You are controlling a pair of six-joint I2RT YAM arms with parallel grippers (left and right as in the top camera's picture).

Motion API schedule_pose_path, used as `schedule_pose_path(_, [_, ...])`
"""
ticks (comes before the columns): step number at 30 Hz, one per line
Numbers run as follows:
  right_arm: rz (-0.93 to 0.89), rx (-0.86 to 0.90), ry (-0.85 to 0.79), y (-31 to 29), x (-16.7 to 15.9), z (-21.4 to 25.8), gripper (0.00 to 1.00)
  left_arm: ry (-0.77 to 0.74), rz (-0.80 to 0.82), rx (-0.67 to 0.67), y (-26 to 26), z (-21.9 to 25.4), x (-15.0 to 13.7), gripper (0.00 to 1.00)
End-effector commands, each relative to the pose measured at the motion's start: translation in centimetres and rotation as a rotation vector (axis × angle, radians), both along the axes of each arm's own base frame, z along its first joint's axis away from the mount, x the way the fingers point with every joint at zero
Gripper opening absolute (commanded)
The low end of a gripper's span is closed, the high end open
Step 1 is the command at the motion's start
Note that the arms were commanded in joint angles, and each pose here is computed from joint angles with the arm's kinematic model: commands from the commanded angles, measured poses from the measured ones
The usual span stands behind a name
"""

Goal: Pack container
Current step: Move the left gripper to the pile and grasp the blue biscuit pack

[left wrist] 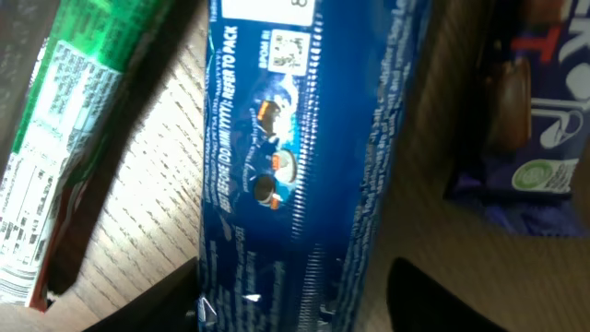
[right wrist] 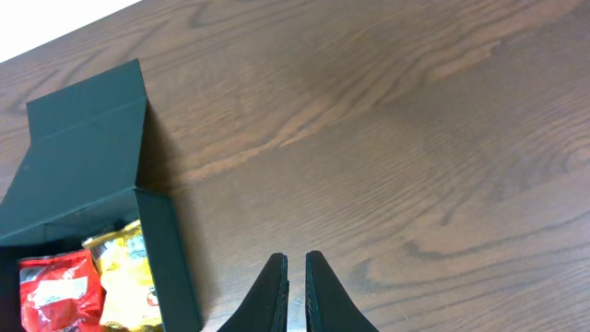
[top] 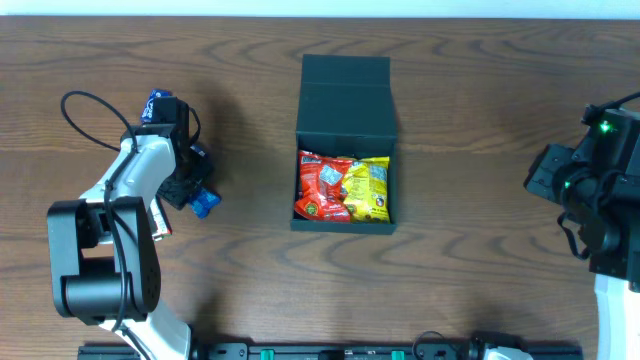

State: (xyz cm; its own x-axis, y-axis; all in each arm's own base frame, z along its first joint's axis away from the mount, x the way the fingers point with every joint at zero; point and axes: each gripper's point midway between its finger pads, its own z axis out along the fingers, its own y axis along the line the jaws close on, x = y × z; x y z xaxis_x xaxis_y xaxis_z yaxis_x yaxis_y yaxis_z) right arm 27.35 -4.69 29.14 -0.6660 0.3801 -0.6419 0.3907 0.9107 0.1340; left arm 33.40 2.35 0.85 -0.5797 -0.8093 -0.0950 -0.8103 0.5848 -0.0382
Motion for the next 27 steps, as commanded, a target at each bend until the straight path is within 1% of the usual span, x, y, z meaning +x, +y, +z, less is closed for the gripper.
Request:
schedule_pose_path(1, [-0.017,-0.012,-0.017,-0.4,0.1,0.7,0.08,0.017,-0.021,-0.014,-0.2,-0.5,-0.3,0.52])
schedule_pose_path(3, [-0.017,-0.012,-0.018,-0.4,0.1,0.7,0.08,0.018,-0.025,-0.014,-0.2,-0.5,-0.3,0.50])
schedule_pose_path(6, [-0.017,-0.012,-0.020,-0.4,0.1,0.7,0.08,0.022,-0.027,-0.014,-0.2,-0.5,-0.4,0.49])
schedule_pose_path(8, [-0.017,-0.012,-0.023,-0.4,0.2,0.7,0.09,0.024,-0.049,-0.014,-0.2,-0.5,-0.4,0.46])
schedule_pose_path(12, [-0.016,-0.013,-0.031,-0.4,0.3,0.9,0.09,0.044,-0.090,-0.012,-0.3,-0.5,-0.9,0.43])
schedule_pose_path(15, [-0.016,-0.014,-0.040,-0.5,0.5,1.0,0.09,0.065,-0.105,-0.012,-0.3,-0.5,-1.4,0.36])
schedule_pose_path(18, [-0.017,-0.015,-0.050,-0.5,0.7,1.2,0.09,0.076,-0.105,-0.013,-0.3,-0.1,-1.6,0.23])
schedule_pose_path(22, [-0.016,-0.017,-0.066,-0.5,0.9,1.5,0.09,0.071,-0.103,0.016,0.2,2.1,-1.3,0.06])
schedule_pose_path(25, [-0.014,-0.020,-0.074,-0.5,1.1,1.6,0.09,0.030,-0.136,0.068,1.0,5.2,-0.2,0.06])
schedule_pose_path(27, [-0.014,-0.020,-0.077,-0.5,1.1,1.7,0.09,-0.030,-0.186,0.094,1.1,7.8,0.8,0.06])
